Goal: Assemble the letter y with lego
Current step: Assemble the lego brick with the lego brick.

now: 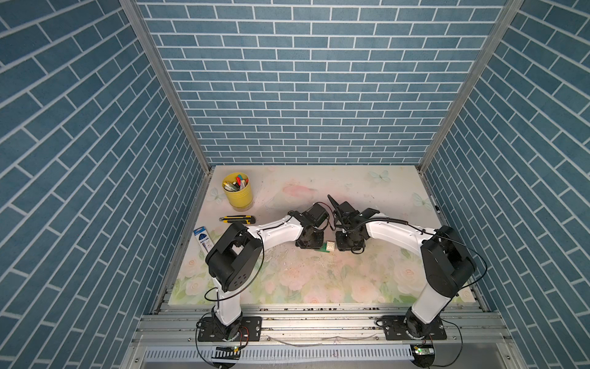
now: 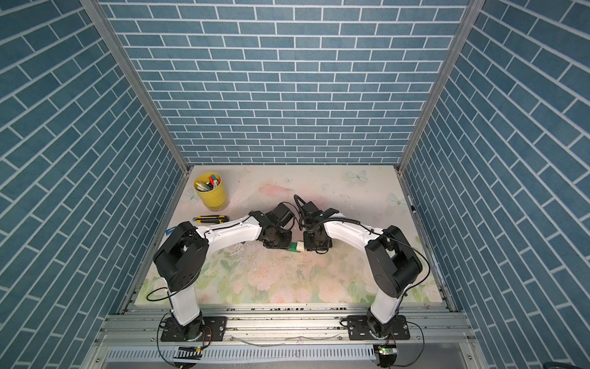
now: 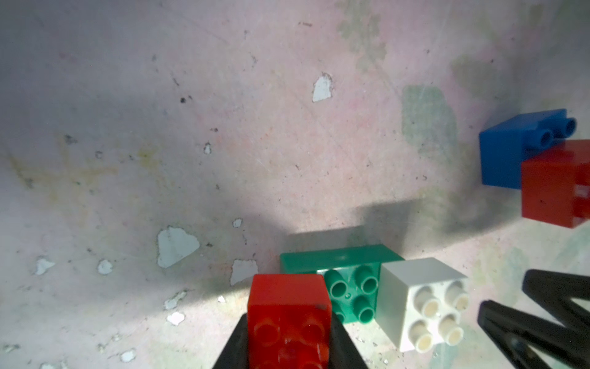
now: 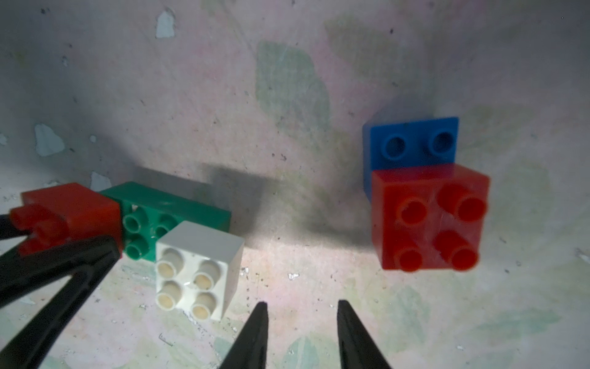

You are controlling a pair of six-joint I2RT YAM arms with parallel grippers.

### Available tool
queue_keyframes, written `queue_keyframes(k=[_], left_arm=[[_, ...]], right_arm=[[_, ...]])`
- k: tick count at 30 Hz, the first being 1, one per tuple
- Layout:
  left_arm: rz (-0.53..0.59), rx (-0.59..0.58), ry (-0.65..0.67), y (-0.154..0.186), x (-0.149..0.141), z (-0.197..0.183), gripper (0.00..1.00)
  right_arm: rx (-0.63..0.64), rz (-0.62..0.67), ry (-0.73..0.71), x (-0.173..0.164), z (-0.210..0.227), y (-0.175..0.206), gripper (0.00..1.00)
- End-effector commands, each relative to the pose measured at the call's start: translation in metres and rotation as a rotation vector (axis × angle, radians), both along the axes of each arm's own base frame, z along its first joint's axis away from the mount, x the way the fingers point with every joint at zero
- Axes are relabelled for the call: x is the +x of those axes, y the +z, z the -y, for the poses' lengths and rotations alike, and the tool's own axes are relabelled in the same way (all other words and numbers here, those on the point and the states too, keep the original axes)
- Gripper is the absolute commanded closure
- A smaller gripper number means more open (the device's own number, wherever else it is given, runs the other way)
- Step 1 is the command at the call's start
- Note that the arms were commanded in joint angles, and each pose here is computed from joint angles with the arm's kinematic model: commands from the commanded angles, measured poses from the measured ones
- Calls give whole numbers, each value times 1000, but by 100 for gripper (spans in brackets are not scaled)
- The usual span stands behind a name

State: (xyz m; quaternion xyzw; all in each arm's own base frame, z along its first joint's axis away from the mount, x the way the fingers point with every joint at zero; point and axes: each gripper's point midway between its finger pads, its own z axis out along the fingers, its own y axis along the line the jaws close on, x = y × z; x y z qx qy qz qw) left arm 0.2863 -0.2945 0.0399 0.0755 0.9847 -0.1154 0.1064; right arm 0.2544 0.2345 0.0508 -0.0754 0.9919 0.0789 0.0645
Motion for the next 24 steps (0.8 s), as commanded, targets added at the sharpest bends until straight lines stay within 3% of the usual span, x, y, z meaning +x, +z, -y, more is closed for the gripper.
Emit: queue_keyframes(k=[1,12,24], left_arm=[[-49,138,-28,-24,-15,-17,87],[-64,167,-49,-34,-19,-17,88],[-28,93,-76,-11,-13,-2,71]], right_arm=[[-6,17,-29,1,6,6,62],[-8,23,-34,3,7,9,62],[-9,26,-38,3,9,10,62]])
